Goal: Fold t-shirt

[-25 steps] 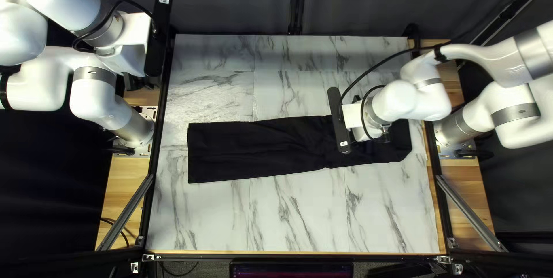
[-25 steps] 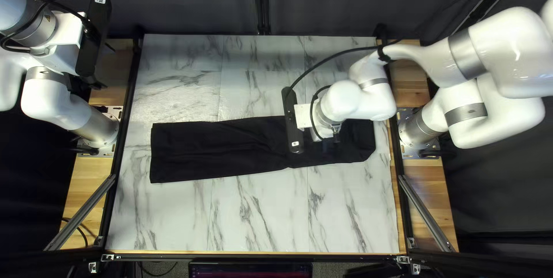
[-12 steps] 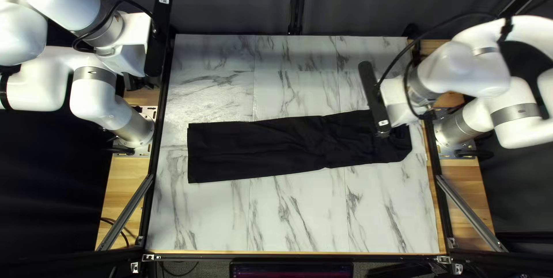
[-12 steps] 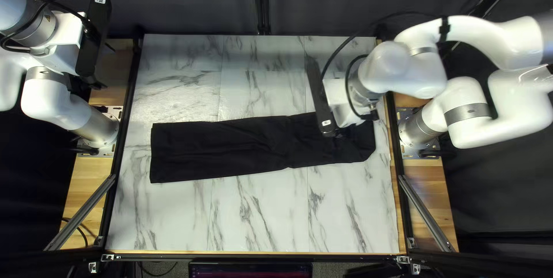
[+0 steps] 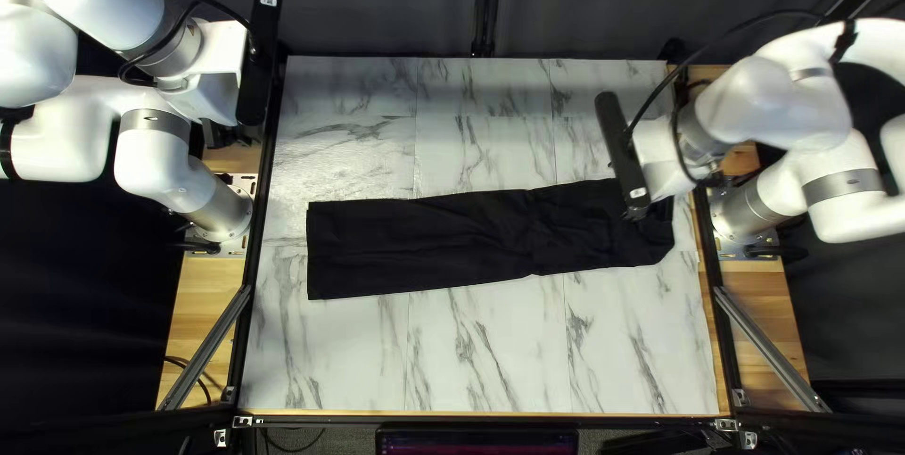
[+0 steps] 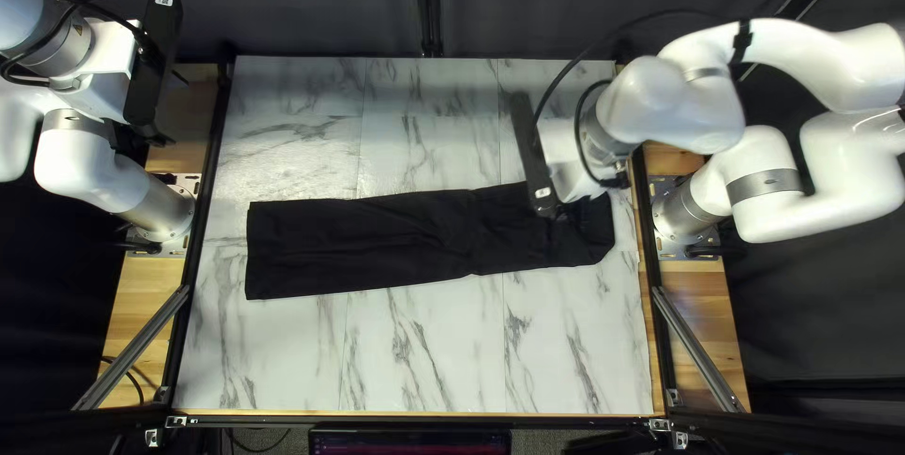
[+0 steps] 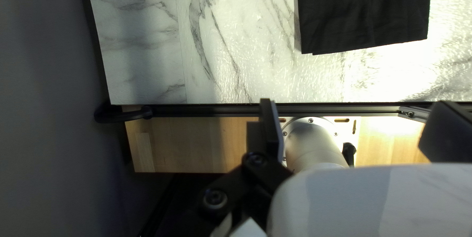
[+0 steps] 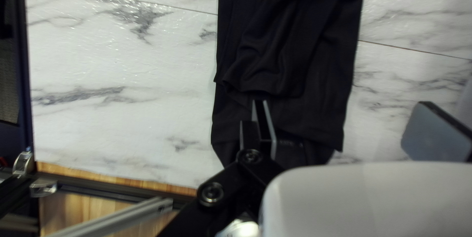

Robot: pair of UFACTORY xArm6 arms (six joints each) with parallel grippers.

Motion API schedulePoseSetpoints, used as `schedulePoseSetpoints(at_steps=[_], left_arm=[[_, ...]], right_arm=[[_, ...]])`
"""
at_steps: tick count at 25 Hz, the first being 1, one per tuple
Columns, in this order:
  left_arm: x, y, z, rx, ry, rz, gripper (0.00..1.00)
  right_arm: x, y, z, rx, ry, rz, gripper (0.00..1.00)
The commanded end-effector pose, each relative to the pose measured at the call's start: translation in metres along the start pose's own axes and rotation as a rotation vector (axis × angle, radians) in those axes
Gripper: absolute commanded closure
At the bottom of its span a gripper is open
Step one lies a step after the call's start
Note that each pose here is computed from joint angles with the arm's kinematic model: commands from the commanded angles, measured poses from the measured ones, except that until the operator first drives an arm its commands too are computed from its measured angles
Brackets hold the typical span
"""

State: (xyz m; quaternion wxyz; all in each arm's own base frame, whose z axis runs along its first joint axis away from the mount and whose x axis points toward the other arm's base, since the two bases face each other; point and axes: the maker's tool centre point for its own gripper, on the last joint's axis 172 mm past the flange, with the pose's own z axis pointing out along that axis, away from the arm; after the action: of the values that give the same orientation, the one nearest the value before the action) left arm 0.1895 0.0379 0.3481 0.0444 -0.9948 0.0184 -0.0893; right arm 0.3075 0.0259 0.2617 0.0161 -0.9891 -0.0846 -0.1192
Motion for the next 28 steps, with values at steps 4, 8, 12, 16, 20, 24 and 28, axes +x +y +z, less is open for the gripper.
schedulePoseSetpoints(at_steps=[4, 8, 12, 16, 20, 24, 28], left_arm=[[0.000, 0.000, 0.000, 0.000, 0.000, 0.000, 0.00], [0.000, 0.000, 0.000, 0.000, 0.000, 0.000, 0.00], [0.000, 0.000, 0.000, 0.000, 0.000, 0.000, 0.00], [0.000, 0.000, 0.000, 0.000, 0.000, 0.000, 0.00], [0.000, 0.000, 0.000, 0.000, 0.000, 0.000, 0.00], [0.000, 0.000, 0.000, 0.000, 0.000, 0.000, 0.00], [0.000, 0.000, 0.000, 0.000, 0.000, 0.000, 0.00]], right_arm=[[-0.001, -0.005, -0.078, -0.078, -0.008, 0.091, 0.00], [-0.001, -0.007, -0.079, -0.083, -0.007, 0.103, 0.00], [-0.001, -0.007, -0.079, -0.083, -0.007, 0.103, 0.00], [-0.001, -0.007, -0.079, -0.083, -0.007, 0.103, 0.00], [-0.001, -0.007, -0.079, -0.083, -0.007, 0.103, 0.00], [-0.001, -0.007, -0.079, -0.083, -0.007, 0.103, 0.00], [-0.001, -0.007, -0.079, -0.083, -0.007, 0.103, 0.00]])
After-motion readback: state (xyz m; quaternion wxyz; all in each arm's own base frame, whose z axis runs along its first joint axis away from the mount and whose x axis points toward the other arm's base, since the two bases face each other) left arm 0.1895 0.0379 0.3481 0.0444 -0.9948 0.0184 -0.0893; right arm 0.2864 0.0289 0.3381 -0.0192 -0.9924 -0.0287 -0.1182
